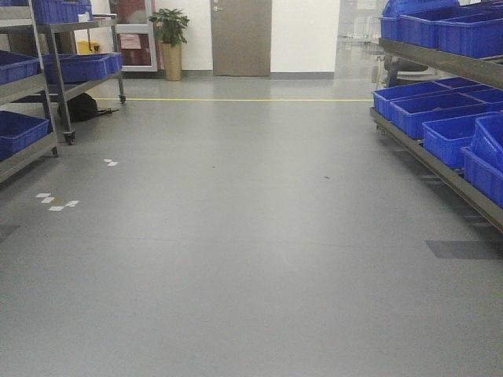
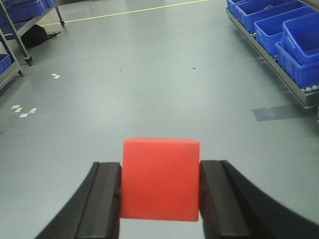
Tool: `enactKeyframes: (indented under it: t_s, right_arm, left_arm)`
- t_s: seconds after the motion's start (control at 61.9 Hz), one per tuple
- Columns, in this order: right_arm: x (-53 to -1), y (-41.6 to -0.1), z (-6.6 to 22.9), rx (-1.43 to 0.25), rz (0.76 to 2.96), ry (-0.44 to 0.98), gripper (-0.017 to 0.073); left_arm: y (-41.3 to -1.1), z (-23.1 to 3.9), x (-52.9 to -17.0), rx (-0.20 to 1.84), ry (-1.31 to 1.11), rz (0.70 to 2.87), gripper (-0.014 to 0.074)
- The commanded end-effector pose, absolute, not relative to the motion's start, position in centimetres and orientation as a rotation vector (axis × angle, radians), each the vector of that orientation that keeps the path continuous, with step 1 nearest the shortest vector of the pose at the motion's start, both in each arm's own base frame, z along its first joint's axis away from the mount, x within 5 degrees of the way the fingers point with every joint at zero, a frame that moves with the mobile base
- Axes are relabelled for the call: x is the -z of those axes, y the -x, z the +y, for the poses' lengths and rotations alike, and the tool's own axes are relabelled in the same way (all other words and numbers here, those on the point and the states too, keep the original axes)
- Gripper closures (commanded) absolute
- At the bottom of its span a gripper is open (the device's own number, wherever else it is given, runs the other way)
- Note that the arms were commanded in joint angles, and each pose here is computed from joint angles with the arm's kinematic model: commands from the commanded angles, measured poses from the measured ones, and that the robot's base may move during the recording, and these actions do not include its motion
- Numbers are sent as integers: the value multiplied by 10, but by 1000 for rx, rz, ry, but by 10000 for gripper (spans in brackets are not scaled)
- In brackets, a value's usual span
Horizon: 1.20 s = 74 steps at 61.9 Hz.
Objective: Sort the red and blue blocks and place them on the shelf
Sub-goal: 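Drive the base forward along the aisle carrying both cubes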
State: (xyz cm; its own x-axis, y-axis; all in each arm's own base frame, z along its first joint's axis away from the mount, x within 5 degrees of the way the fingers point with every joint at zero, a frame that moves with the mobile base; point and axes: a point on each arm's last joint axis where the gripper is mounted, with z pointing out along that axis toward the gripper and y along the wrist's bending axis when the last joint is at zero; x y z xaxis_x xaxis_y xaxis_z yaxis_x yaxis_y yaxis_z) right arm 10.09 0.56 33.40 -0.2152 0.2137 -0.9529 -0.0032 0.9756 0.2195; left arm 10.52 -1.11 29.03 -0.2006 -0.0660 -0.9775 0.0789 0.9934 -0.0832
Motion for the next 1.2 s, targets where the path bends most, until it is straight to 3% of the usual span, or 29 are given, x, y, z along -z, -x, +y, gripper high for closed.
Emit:
enactKeyframes:
  t_s: [0.0, 1.18]
  right_arm:
    - [-352, -101, 6, -198, 1657, -131, 501]
    - [-352, -101, 6, -198, 1657, -131, 501]
  left_arm:
    - [-106, -13, -307, 158, -25, 1661, 467]
    - [-106, -13, -307, 158, -25, 1661, 467]
